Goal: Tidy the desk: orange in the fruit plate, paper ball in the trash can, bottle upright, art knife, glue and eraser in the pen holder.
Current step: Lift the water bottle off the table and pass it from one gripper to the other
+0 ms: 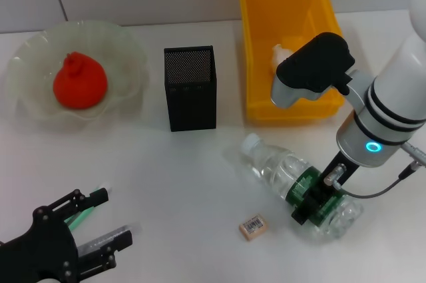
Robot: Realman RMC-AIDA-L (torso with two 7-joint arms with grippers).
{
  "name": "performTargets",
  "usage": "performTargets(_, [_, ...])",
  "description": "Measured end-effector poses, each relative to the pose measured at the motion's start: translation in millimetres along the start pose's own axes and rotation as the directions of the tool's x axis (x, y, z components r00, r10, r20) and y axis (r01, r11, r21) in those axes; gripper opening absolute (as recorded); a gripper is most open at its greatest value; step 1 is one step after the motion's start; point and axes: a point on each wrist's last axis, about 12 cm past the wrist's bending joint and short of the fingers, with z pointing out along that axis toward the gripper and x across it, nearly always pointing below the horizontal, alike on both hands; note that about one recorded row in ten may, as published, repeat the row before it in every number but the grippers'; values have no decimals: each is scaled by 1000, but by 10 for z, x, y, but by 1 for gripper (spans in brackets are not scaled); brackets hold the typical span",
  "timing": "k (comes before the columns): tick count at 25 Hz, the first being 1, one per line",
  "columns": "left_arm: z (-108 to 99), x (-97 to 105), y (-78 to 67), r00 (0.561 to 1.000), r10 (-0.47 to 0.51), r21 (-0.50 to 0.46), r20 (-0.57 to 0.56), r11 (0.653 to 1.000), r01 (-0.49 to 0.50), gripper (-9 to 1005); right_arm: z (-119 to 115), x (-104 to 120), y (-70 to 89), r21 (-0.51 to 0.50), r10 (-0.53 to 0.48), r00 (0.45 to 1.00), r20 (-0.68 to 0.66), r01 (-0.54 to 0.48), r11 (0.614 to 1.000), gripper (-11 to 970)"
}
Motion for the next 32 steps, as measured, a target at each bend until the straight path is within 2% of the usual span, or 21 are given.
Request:
performTargets(5, [-16,1,-6,1000,3,-5,3,1000,-3,743,-113,70,23,9,-27,996,85,26,1000,785])
performTargets(11, [-20,-5,-13,1000,7,-1,9,1000,-7,742,-110,155,13,6,-35,993,114,35,999,782])
performTargets(21, [-13,-22,-14,1000,10,7,20,1000,-11,740,-148,315,-21,-70,-45,972,229,62,996,765])
performTargets(29, [-29,-62,-16,997,7,-14,73,1000,-6,738,-250,583,-37,-123,-86,928,364,139,983,765])
performTargets(30, [-31,-78,-9,995,0,-32,102,999,3,738,-267,664,-43,-135,-98,905,415,168,977,765])
performTargets(31, [-31,-78,-9,995,0,-32,102,999,3,738,-267,664,-43,-135,-98,905,415,168,977,765])
performTargets(32, [-31,-89,-9,991,-9,-46,131,999,15,738,-277,758,-55,-153,-101,874,475,195,969,765])
